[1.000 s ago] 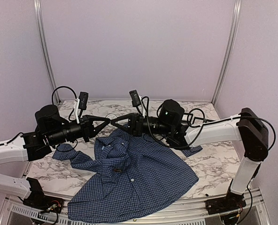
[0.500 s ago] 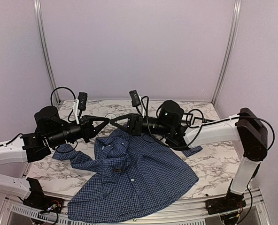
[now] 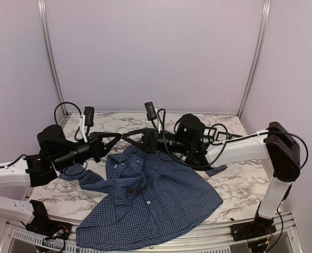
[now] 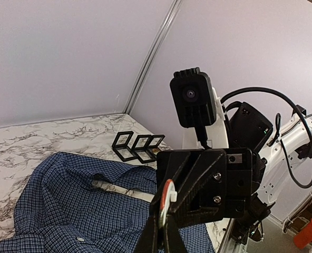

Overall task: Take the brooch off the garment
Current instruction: Close the brooch securely.

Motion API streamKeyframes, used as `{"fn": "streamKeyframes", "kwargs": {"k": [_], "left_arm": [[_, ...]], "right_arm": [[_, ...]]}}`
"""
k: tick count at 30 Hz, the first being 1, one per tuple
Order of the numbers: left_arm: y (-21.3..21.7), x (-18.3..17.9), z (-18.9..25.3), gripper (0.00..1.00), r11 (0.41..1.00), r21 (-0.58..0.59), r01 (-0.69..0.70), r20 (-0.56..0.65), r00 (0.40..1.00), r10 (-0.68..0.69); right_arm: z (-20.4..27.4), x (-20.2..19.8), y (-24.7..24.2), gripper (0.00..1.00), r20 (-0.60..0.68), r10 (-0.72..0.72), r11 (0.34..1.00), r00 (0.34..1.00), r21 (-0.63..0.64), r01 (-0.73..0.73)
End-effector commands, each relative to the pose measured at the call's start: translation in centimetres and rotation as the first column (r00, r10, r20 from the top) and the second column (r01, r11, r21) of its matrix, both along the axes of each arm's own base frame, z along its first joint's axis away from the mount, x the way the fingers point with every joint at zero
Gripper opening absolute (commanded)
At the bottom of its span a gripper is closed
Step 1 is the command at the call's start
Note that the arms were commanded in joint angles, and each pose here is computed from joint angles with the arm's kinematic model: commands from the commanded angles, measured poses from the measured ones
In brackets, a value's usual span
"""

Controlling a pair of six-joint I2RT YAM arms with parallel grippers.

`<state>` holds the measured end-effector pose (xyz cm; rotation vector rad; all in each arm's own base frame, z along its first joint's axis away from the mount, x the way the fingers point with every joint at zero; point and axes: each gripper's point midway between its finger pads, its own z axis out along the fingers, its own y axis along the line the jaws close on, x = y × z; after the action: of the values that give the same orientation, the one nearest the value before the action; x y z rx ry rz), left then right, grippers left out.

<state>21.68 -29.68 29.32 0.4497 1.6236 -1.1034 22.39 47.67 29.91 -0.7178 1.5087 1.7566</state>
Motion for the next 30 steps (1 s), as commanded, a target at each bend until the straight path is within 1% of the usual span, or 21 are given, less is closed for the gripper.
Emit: {"fn": "streamKeyframes", "kwargs": {"k": [1, 7, 10, 16, 21, 25, 28, 30], "left_arm": [[0.5, -0.5, 1.1, 0.00, 0.999, -0.051, -0.005, 0.029, 1.000, 0.007], [0.6, -0.2, 0.4, 0.00, 0.998, -0.050, -0.024, 0.007, 1.000, 0.024], [0.8, 0.1, 0.1, 0.00, 0.997, -0.059, -0.043, -0.002, 0.999, 0.043], [1.1, 0.3, 0.4, 0.00, 0.996, -0.062, -0.066, 0.006, 0.998, 0.066], [1.3, 0.9, 0.6, 0.00, 0.994, -0.038, -0.099, 0.019, 0.995, 0.099], [1.2, 1.0, 1.1, 0.00, 0.995, 0.014, -0.100, 0.071, 0.993, 0.099], [0.9, 0.8, 1.9, 0.00, 0.993, 0.074, -0.087, 0.161, 0.984, 0.075], [0.6, 0.5, 2.5, 0.00, 0.989, 0.133, -0.071, 0.241, 0.970, 0.037]], "right_arm": [[0.4, 2.4, 0.1, 0.07, -0.023, -0.098, 0.995, 0.995, 0.009, 0.098], [0.7, 2.1, 0.2, 0.08, -0.004, -0.089, 0.996, 0.996, 0.004, 0.089], [0.9, 1.9, 0.3, 0.11, 0.006, -0.080, 0.997, 0.997, 0.001, 0.080], [1.3, 1.6, 0.0, 0.23, 0.035, -0.080, 0.997, 0.996, -0.002, 0.080], [1.7, 1.4, -0.3, 0.36, 0.062, -0.086, 0.996, 0.994, -0.007, 0.086], [2.2, 1.5, -1.0, 0.46, 0.076, -0.104, 0.994, 0.992, -0.009, 0.105], [2.5, 1.9, -1.5, 0.49, 0.076, -0.129, 0.991, 0.989, -0.036, 0.132], [3.0, 2.1, -2.0, 0.50, 0.081, -0.143, 0.988, 0.986, -0.040, 0.146]]}}
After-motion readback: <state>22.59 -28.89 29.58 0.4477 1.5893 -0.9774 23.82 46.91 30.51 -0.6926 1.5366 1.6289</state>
